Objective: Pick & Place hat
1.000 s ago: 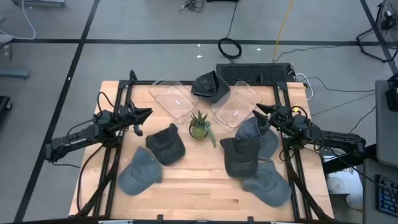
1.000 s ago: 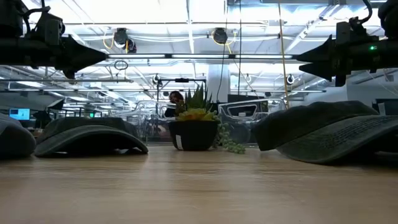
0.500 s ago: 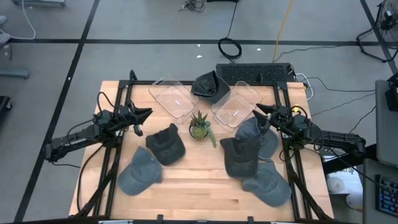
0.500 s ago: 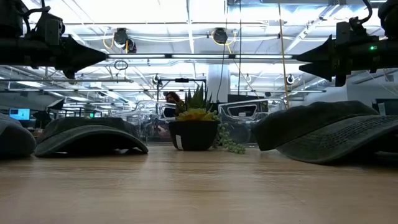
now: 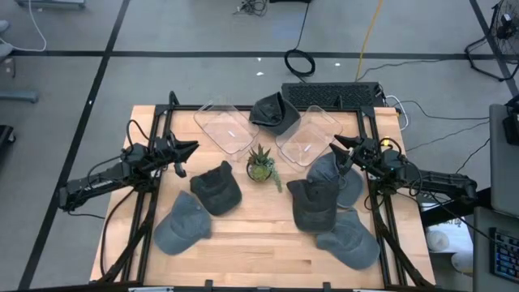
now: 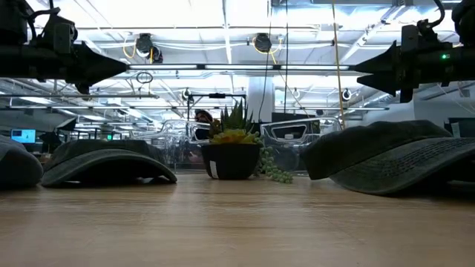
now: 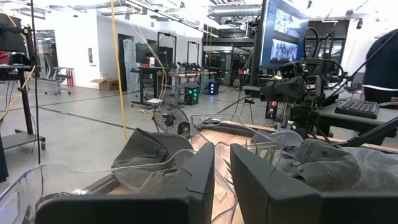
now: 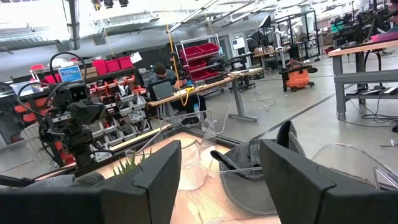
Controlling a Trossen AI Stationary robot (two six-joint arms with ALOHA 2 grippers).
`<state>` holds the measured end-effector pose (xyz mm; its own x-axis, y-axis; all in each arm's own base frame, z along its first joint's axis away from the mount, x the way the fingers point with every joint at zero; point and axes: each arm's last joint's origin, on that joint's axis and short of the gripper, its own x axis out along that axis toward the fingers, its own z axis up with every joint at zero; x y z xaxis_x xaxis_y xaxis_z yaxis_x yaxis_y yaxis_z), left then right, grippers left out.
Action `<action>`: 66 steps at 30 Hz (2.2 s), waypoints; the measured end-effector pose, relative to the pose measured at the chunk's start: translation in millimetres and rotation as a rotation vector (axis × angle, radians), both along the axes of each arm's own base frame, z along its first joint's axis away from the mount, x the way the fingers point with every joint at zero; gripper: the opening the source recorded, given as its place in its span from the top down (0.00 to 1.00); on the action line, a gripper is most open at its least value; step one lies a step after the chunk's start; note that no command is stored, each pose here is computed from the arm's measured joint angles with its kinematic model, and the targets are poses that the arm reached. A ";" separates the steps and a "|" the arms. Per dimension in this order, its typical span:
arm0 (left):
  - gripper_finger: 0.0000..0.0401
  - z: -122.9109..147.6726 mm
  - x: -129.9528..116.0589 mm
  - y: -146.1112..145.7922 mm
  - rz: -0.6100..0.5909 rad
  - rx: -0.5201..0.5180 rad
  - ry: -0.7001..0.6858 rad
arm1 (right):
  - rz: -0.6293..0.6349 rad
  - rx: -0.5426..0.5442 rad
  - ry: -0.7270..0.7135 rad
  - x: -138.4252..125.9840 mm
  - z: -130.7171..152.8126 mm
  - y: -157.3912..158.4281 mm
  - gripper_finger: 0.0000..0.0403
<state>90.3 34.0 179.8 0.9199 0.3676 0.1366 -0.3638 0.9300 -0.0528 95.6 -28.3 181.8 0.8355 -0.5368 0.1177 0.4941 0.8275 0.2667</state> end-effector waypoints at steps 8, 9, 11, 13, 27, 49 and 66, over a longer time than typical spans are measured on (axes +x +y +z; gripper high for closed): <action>0.84 0.1 0.0 0.0 0.000 0.000 0.000 | 0.001 0.000 0.001 0.0 -0.1 0.0 0.48; 0.84 0.1 0.0 0.0 0.000 0.000 0.000 | 0.001 0.000 0.001 0.0 -0.1 0.0 0.48; 0.84 0.0 0.0 0.0 0.000 0.000 0.000 | 0.001 0.000 0.001 0.1 -0.1 0.0 0.48; 0.84 0.1 0.0 0.0 0.000 0.000 0.000 | 0.001 0.000 0.001 0.0 0.0 0.0 0.48; 0.84 0.1 0.0 0.0 0.000 0.000 -0.001 | 0.110 0.112 0.076 2.4 -11.1 2.4 0.33; 0.84 0.0 0.0 0.0 0.000 0.000 0.000 | 0.017 0.022 0.248 12.4 106.0 -1.8 0.25; 0.84 0.1 0.0 0.0 0.000 0.000 0.000 | -0.002 0.026 0.365 38.8 197.7 -3.4 0.24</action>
